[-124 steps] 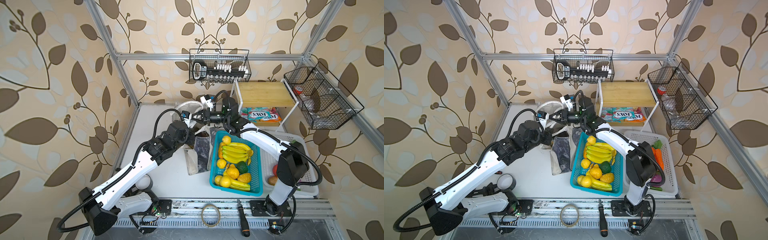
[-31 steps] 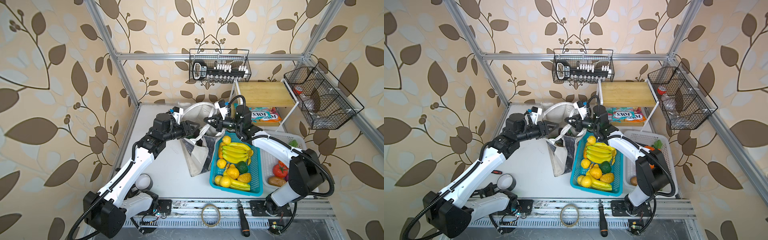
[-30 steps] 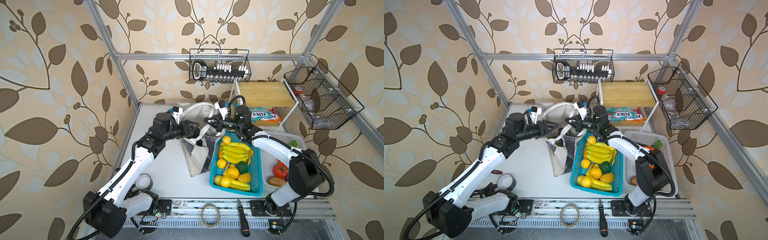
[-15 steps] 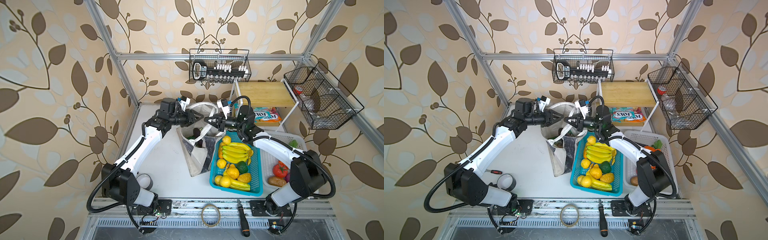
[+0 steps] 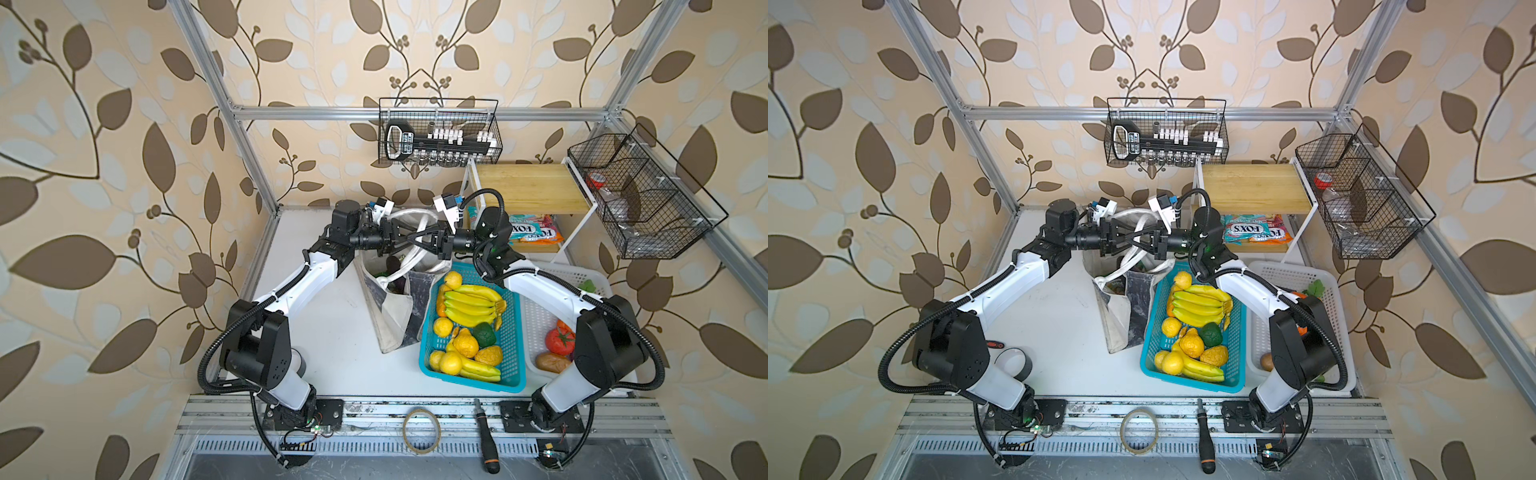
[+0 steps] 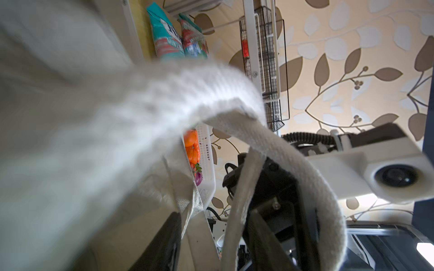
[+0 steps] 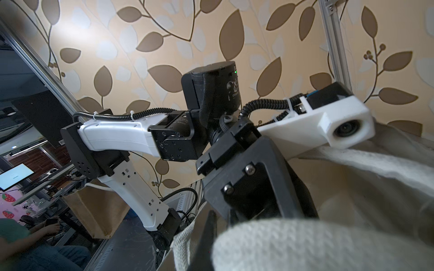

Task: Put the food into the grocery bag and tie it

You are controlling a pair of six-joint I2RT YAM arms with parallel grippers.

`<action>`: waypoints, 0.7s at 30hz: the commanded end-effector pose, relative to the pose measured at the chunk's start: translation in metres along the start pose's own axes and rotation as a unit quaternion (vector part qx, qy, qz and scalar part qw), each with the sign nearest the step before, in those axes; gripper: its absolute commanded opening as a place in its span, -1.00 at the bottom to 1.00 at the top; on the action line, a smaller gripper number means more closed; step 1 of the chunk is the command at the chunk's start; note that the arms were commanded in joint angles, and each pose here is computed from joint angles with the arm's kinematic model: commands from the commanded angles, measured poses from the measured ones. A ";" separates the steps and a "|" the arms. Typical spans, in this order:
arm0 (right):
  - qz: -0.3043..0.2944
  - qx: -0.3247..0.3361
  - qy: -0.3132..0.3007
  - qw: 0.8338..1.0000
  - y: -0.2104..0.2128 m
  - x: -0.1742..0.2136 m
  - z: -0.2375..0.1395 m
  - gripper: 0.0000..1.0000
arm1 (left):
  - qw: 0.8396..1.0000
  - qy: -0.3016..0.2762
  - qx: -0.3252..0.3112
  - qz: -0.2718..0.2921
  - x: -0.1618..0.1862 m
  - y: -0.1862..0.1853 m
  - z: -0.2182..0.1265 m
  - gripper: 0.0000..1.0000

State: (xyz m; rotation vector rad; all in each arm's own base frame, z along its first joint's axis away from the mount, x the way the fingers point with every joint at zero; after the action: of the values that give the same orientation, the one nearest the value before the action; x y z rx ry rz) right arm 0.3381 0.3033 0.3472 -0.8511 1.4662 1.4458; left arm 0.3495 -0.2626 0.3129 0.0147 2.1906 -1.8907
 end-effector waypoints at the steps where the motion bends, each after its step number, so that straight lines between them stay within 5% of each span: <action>1: -0.012 0.005 -0.003 1.000 -0.004 -0.007 0.003 -1.00 | 0.996 0.080 0.038 -0.015 0.030 -0.014 0.009 -0.13; 5: -0.011 -0.005 -0.012 1.000 -0.006 -0.011 0.007 -1.00 | 0.996 0.083 0.020 -0.033 0.030 0.000 0.012 -0.16; 12: -0.010 -0.010 -0.009 1.000 -0.004 -0.016 0.015 -1.00 | 0.991 0.094 0.080 -0.045 0.027 -0.012 0.023 0.02; 18: -0.008 0.002 -0.007 1.000 -0.010 -0.013 0.012 -1.00 | 0.989 0.094 0.103 -0.052 0.029 -0.014 0.028 -0.20; 21: -0.003 0.004 -0.006 1.000 -0.012 -0.010 0.013 -1.00 | 0.988 0.106 0.099 -0.054 0.035 -0.012 0.037 -0.51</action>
State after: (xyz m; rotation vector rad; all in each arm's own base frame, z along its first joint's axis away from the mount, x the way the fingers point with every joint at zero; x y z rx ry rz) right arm 0.3506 0.3099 0.3513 -0.8351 1.4765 1.4596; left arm 0.3448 -0.2875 0.3013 -0.0281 2.1668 -2.1760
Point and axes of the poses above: each gripper's point midway between its finger pads, its own z axis out along the fingers, its own y axis along the line the jaws close on, x = y × z, the point moved 2 cm from there along -z, back along the fingers, and after that the axes turned 3 degrees about -z, right-handed, at the moved point
